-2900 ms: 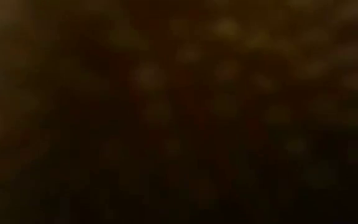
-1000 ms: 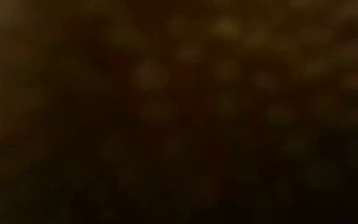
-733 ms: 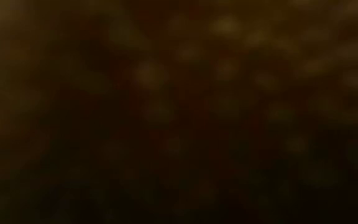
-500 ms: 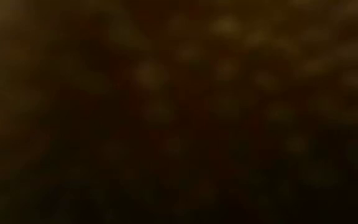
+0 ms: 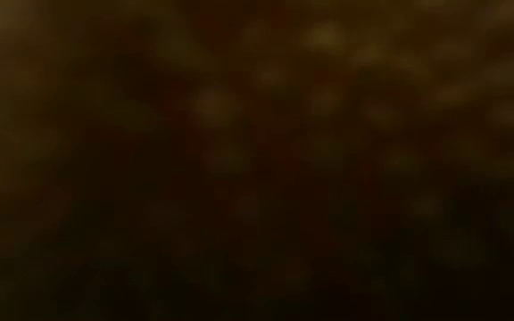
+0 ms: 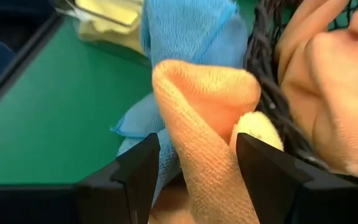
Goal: Sort microfiber towel by color & place in baskets
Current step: Put the orange towel into the black wire basket, then put the yellow towel into the transparent bin
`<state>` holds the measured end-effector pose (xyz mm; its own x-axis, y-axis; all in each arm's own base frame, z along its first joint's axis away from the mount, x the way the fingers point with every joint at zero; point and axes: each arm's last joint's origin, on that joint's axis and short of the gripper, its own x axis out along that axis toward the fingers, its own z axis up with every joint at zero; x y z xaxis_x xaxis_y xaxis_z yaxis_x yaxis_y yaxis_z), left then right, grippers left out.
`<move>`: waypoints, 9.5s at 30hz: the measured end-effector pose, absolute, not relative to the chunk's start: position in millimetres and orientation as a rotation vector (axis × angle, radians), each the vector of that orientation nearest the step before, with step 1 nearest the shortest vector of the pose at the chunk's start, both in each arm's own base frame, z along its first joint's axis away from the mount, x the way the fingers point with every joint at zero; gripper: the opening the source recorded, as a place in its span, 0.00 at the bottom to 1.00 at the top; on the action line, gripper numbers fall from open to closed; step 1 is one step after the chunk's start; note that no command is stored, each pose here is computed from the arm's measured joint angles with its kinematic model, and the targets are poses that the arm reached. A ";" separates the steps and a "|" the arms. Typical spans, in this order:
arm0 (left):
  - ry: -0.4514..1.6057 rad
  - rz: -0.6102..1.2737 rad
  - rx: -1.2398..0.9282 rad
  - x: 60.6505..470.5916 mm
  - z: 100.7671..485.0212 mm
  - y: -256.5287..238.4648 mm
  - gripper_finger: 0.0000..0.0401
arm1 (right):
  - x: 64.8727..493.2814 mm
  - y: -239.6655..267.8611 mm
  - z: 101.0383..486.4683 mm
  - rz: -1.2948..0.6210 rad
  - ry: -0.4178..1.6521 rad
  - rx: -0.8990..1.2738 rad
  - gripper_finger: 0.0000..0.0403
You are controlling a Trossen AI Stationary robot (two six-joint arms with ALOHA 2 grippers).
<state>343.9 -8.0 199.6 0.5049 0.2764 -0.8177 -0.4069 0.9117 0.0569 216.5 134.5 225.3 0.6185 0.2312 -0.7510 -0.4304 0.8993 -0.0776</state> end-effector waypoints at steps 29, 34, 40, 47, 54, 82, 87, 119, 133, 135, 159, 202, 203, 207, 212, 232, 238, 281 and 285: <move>0.971 0.318 -0.166 357.9 274.6 -11.3 0.21 | 225.2 140.2 292.7 0.404 0.879 -0.269 0.03; 0.972 0.314 -0.159 357.1 301.4 -11.2 0.21 | 224.7 139.6 325.9 0.422 0.834 -0.316 0.01; 0.965 0.290 -0.118 354.2 332.5 -11.2 0.21 | 222.7 136.1 370.0 0.397 0.731 -0.379 0.01; 0.965 0.265 -0.073 347.5 361.2 -10.9 0.21 | 218.0 127.5 425.5 0.350 0.544 -0.470 0.01; 0.962 0.265 -0.073 333.4 375.8 -10.3 0.21 | 217.4 97.3 478.8 0.233 0.361 -0.451 0.02; 0.883 0.350 -0.209 220.3 440.2 -14.1 0.21 | 349.9 36.9 438.3 0.393 0.317 -0.308 0.02; 0.921 0.331 -0.190 215.5 438.0 -25.4 0.21 | 377.7 36.4 406.3 0.429 0.415 -0.287 0.02; 0.881 0.312 -0.099 209.2 438.6 -55.2 0.21 | 450.3 39.3 230.1 0.384 1.056 -0.275 0.02; 0.913 0.402 -0.086 206.8 436.1 -44.2 0.21 | 445.9 39.7 235.6 0.396 1.098 -0.267 0.34; 0.925 0.429 -0.098 206.3 435.3 -40.2 0.21 | 443.7 39.2 247.4 0.391 1.113 -0.270 0.39; 1.091 0.564 -0.135 194.7 358.7 -7.8 0.21 | 359.7 48.4 398.0 0.443 1.137 -0.244 0.47; 1.189 0.729 -0.321 243.9 158.3 64.8 0.46 | 187.3 41.3 387.3 0.178 0.831 -0.112 0.47; 1.204 0.733 -0.319 243.4 155.8 65.7 0.46 | 184.5 40.6 382.3 0.175 0.823 -0.103 0.47; 1.222 0.738 -0.318 241.8 154.5 67.4 0.43 | 176.4 38.8 363.3 0.161 0.824 -0.070 0.47; 1.223 0.737 -0.317 241.8 154.5 67.3 0.34 | 172.8 38.0 350.4 0.154 0.825 -0.054 0.47; 1.191 0.698 -0.269 230.2 225.8 48.7 0.01 | 176.0 38.7 345.1 0.145 0.823 -0.036 0.47; 1.033 0.634 -0.260 231.1 287.4 33.7 0.00 | 176.1 38.7 345.1 0.145 0.822 -0.036 0.47; 0.560 -0.139 -0.442 254.9 377.7 -216.9 0.00 | 175.8 38.6 344.7 0.144 0.828 -0.038 0.47; 0.631 -0.094 -0.448 258.9 362.7 -222.1 0.00 | 175.5 38.7 344.5 0.145 0.831 -0.038 0.47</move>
<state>258.9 -222.1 362.7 0.8068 -0.2191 -0.5487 -0.0493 0.9005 -0.4320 175.5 38.7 344.5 0.6646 0.1132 -0.7386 -0.1431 0.9894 0.0229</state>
